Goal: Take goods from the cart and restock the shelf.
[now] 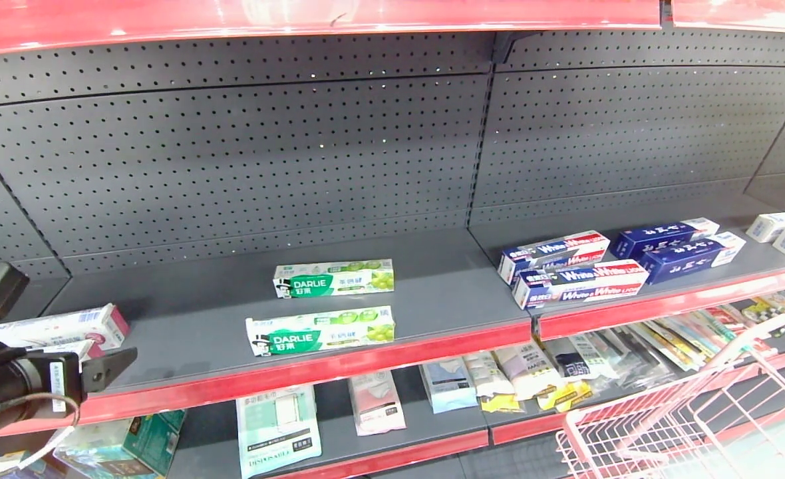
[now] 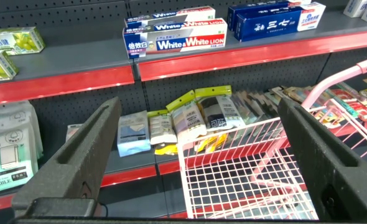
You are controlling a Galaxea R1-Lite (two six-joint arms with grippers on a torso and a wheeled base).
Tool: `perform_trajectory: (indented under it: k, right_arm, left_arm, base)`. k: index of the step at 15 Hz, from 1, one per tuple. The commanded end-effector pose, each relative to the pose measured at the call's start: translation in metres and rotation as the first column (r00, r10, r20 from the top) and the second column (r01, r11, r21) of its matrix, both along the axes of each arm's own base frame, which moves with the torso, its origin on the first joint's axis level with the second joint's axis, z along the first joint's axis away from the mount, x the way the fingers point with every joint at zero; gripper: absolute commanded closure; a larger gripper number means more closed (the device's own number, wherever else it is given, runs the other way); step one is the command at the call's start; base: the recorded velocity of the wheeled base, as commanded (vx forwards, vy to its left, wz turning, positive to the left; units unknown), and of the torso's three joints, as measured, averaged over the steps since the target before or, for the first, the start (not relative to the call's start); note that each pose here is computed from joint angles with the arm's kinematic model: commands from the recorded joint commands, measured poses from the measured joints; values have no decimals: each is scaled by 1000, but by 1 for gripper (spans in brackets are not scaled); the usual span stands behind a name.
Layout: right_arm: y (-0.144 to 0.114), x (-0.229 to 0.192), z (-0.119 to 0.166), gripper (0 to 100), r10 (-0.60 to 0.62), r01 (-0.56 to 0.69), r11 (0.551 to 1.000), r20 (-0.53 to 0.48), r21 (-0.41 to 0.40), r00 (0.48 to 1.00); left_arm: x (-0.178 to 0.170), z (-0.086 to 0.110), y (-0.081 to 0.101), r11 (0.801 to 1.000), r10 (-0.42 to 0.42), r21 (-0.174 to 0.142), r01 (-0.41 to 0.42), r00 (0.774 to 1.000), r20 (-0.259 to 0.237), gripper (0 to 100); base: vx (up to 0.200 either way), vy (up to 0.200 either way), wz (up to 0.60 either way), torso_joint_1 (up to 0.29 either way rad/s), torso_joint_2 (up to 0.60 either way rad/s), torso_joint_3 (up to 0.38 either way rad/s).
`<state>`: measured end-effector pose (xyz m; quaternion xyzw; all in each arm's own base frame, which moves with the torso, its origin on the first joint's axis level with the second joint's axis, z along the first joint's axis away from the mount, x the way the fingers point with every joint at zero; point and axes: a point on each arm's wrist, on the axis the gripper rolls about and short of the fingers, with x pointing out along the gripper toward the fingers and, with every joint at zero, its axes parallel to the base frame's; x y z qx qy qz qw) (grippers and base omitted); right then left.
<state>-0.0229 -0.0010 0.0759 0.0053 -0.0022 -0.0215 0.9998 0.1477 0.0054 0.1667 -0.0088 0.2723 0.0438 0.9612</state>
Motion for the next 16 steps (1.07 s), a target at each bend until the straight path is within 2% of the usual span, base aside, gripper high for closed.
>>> perform_trajectory:
  k: [1, 3, 4, 5, 6, 9, 11, 13, 15, 16]
  right_arm:
    - [0, 0, 0, 0, 0, 0, 1000, 0, 0, 1000]
    - [0, 0, 0, 0, 0, 0, 1000, 0, 0, 1000]
    - [0, 0, 0, 0, 0, 0, 1000, 0, 0, 1000]
    - [0, 0, 0, 0, 0, 0, 1000, 0, 0, 1000]
    - [0, 0, 0, 0, 2, -2, 1000, 0, 0, 1000]
    - [0, 0, 0, 0, 0, 0, 1000, 0, 0, 1000]
    - [0, 0, 0, 0, 0, 0, 1000, 0, 0, 1000]
    - [0, 0, 0, 0, 0, 0, 1000, 0, 0, 1000]
    - [0, 0, 0, 0, 0, 0, 1000, 0, 0, 1000]
    - [0, 0, 0, 0, 0, 0, 1000, 0, 0, 1000]
  left_arm:
    - [-1, 10, 0, 998, 8, -60, -3, 996, 87, 0]
    - [1, 17, -7, 996, -34, -74, 45, 987, 155, 0]
    - [3, 22, -7, 997, -27, -66, 41, 980, 195, 0]
    - [5, 23, -7, 997, -30, -59, 43, 977, 210, 0]
    - [4, 23, -10, 998, -51, -32, 59, 976, 212, 0]
    - [2, 12, -10, 997, -59, -31, 65, 984, 168, 0]
    - [2, -1, -10, 998, -58, -32, 62, 993, 104, 0]
    - [17, -12, -12, 997, -64, -35, 65, 998, 23, 0]
    - [40, -11, -18, 995, -92, -33, 92, 996, -5, 0]
    - [50, -5, -29, 991, -131, -25, 131, 991, 0, 0]
  base:
    - [0, 0, 0, 0, 0, 0]
    - [0, 0, 0, 0, 0, 0]
    - [0, 0, 0, 0, 0, 0]
    - [0, 0, 0, 0, 0, 0]
    - [0, 0, 0, 0, 0, 0]
    - [0, 0, 0, 0, 0, 0]
    - [0, 0, 0, 0, 0, 0]
    - [0, 0, 0, 0, 0, 0]
    - [0, 0, 0, 0, 0, 0]
    - [0, 0, 0, 0, 0, 0]
